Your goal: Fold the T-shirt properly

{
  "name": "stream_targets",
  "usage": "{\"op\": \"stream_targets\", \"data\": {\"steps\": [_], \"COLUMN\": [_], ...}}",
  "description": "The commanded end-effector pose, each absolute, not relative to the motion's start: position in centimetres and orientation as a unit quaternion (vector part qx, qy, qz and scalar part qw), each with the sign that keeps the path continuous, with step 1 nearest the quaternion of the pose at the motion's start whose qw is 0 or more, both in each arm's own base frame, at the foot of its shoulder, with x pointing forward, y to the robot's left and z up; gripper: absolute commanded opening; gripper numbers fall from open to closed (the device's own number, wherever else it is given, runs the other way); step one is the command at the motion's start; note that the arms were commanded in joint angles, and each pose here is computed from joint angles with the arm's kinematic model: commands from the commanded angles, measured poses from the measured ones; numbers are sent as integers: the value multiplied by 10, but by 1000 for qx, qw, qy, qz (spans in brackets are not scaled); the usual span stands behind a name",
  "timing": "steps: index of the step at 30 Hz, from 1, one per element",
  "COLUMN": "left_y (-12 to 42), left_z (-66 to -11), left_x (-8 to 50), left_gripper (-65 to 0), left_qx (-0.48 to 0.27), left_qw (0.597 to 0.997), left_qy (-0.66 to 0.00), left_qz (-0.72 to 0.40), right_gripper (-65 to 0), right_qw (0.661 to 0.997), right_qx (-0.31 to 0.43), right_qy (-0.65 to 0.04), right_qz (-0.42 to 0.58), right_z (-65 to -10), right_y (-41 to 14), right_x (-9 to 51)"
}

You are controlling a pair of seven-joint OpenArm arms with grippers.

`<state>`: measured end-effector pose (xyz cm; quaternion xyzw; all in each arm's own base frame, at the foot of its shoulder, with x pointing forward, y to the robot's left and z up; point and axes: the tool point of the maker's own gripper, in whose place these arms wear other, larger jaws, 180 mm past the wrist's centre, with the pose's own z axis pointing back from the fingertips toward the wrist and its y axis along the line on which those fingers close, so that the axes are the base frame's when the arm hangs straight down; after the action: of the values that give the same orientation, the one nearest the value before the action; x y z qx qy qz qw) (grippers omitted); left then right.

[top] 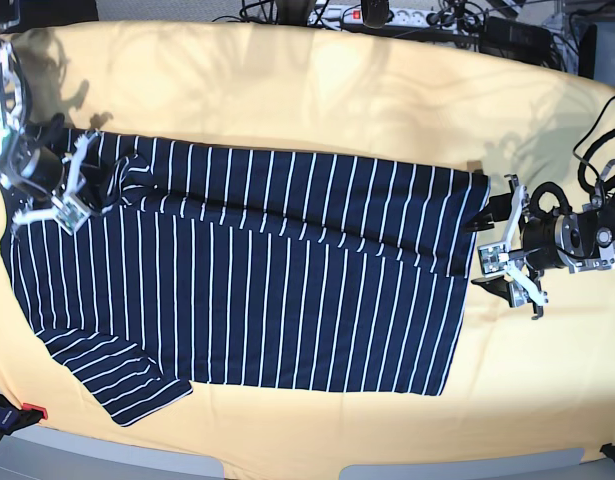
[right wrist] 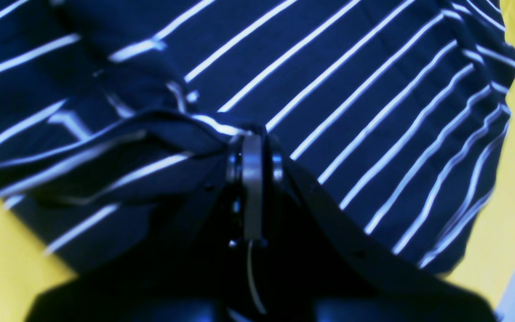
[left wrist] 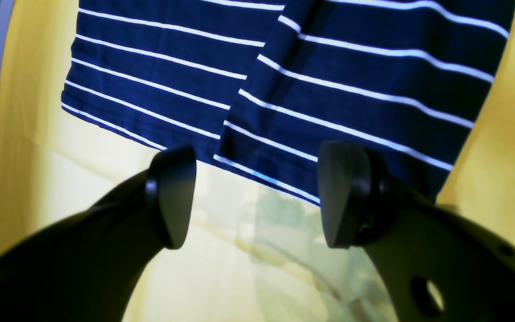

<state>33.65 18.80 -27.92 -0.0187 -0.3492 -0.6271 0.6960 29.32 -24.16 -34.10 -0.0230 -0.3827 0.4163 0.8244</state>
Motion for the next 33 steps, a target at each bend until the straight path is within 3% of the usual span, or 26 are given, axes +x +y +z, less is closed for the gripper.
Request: {"op": "stream_targets", "data": {"steps": [1, 9, 22, 33], "left_y": [191, 191, 191, 191], "left_z": [-262, -262, -262, -262], "left_x": [345, 345, 345, 345], "left_gripper": [-220, -220, -220, -220], "left_qx": [-9, -9, -9, -9], "left_qw": [690, 690, 690, 690], "left_qy": [-369, -369, -369, -369], "left_qz": [-622, -622, -622, -622], "right_gripper": [-650, -650, -650, -650], "right_qw": [812, 815, 816, 801], "right_qx": [-33, -47, -43, -155], "right_qy": [-405, -392, -432, -475], "right_qz": [419, 424, 382, 329], "right_z": [-325, -335, -328, -321], "right_y": [-243, -247, -258, -281], "right_x": [309, 353, 386, 419]}}
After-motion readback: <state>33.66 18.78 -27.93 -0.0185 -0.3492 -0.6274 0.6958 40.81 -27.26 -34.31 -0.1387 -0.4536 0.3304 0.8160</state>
